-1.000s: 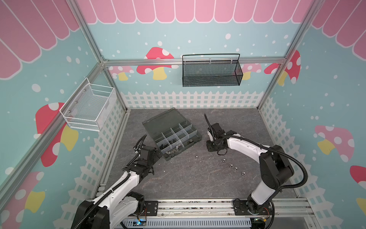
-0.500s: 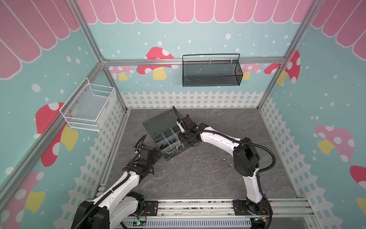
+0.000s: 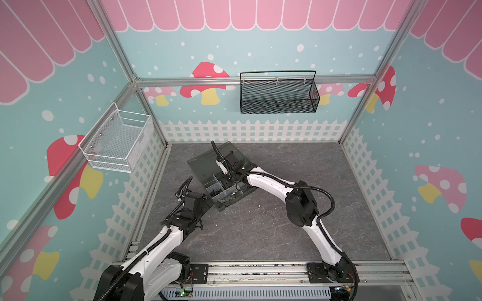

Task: Sort the screws and nuts into containers
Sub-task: Place the nut into the container.

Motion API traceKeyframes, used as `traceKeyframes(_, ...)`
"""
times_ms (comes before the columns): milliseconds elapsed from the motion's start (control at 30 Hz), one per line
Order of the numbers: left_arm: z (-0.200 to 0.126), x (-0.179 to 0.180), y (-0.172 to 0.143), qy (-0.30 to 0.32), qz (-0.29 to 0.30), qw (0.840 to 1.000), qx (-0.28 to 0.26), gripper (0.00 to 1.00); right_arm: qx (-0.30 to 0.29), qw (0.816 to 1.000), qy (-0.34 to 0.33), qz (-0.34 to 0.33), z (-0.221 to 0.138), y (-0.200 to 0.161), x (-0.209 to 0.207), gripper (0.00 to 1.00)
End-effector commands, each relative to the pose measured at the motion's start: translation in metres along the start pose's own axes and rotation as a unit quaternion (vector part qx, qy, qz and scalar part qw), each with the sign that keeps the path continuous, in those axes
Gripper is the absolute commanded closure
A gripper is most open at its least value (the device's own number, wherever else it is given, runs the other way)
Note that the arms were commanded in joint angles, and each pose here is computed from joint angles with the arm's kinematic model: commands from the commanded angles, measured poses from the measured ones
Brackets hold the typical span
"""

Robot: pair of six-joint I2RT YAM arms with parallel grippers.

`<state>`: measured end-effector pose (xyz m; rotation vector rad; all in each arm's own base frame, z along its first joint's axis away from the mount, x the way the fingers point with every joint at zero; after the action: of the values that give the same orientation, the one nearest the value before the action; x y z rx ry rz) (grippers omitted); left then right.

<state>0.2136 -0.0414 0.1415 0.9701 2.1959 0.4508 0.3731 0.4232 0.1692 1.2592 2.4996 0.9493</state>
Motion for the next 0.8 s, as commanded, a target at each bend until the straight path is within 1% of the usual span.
traceKeyframes(0,-0.005,0.002,0.008,0.004,-0.015,1.0,-0.022,0.0,0.008,1.0,-0.006,-0.017,0.003,0.0,0.0,0.76)
traceKeyframes(100,-0.009,0.006,0.01,0.001,-0.022,0.999,-0.032,0.0,0.009,1.0,-0.01,-0.017,0.003,-0.001,0.0,0.68)
traceKeyframes(167,-0.011,0.01,0.013,-0.001,-0.027,0.999,-0.042,0.0,0.007,1.0,-0.009,-0.017,0.002,0.0,0.0,0.66)
traceKeyframes(300,-0.016,0.018,0.017,-0.004,-0.039,0.998,-0.055,0.0,0.001,1.0,-0.008,-0.016,-0.004,0.004,0.001,0.64)
traceKeyframes(433,-0.022,0.021,0.022,-0.016,-0.039,0.997,-0.068,0.0,-0.012,1.0,-0.012,-0.009,-0.019,0.011,0.001,0.64)
traceKeyframes(600,-0.03,0.015,0.025,-0.046,-0.007,0.996,-0.075,0.0,-0.03,0.999,-0.034,0.009,-0.048,0.016,-0.004,0.62)
traceKeyframes(700,-0.034,0.008,0.027,-0.073,0.02,0.995,-0.066,0.0,-0.037,0.998,-0.051,0.021,-0.064,0.011,-0.01,0.61)
traceKeyframes(767,-0.037,0.004,0.028,-0.08,0.026,0.995,-0.062,0.0,-0.037,0.997,-0.061,0.034,-0.075,0.005,-0.016,0.59)
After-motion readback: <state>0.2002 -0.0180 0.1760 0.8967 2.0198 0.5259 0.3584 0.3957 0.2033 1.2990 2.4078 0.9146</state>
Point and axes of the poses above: each gripper's point midway between its finger pads, its own z axis out along the fingers, its own x axis along the line the jaws close on, y = z × x, the point moved 9 cm from there along -z, back along the fingers, and after that the axes turned 3 degrees about z, right-handed, at the moved point
